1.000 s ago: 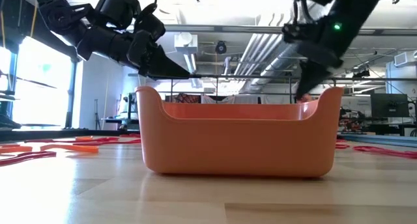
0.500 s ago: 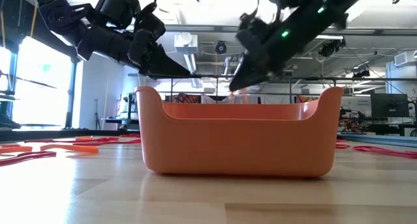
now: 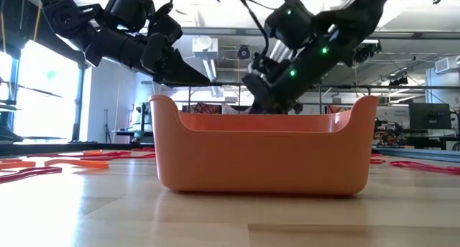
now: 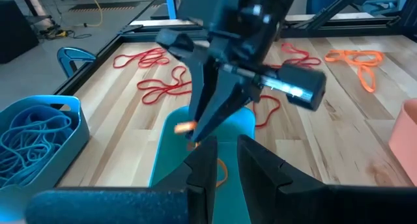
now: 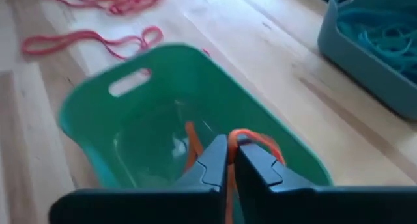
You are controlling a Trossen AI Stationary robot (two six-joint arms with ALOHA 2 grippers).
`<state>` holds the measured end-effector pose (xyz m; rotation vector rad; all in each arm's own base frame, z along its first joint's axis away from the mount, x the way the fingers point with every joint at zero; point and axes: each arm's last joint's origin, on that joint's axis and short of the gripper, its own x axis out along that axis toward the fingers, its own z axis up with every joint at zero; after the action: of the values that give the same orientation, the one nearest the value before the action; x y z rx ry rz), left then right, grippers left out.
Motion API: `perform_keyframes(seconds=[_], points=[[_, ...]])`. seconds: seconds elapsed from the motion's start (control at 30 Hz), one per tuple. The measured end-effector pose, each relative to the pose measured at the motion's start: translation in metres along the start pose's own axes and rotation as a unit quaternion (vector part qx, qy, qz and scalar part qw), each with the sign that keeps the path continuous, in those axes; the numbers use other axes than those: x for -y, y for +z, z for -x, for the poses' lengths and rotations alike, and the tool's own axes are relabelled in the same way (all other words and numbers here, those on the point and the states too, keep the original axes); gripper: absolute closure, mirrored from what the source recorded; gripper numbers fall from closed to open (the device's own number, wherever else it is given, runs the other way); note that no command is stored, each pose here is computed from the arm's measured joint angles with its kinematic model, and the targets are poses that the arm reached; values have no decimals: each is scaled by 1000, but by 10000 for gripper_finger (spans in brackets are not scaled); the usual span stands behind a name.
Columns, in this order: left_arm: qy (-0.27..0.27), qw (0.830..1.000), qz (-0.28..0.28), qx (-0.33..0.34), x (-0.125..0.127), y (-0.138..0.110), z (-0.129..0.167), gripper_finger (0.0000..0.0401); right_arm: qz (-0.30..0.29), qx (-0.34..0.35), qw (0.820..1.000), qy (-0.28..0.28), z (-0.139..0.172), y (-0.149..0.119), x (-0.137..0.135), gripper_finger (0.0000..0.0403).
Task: Sort rubber bands into baskets
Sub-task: Put the orange rubber band into the green bin
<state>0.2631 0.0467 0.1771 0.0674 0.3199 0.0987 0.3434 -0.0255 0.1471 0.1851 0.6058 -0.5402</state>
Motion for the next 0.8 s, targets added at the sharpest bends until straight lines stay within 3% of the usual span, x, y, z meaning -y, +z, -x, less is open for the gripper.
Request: perform_keyframes(seconds=[0.27,0.47,0.63,0.8], points=[[10,1000,-7,-1,-1,0,0,351,6,-20,1000,17,-6,-7,-2,283],[27,1000,-2,12,-1,3,0,358,43,12,999,27,-2,13,-17,237],[26,1000,-9,6,-1,2,0,365,104,-1,995,-4,9,27,-36,265],[26,1000,-10,10,-1,2,0,366,132,-68,989,-21,20,21,-46,357]])
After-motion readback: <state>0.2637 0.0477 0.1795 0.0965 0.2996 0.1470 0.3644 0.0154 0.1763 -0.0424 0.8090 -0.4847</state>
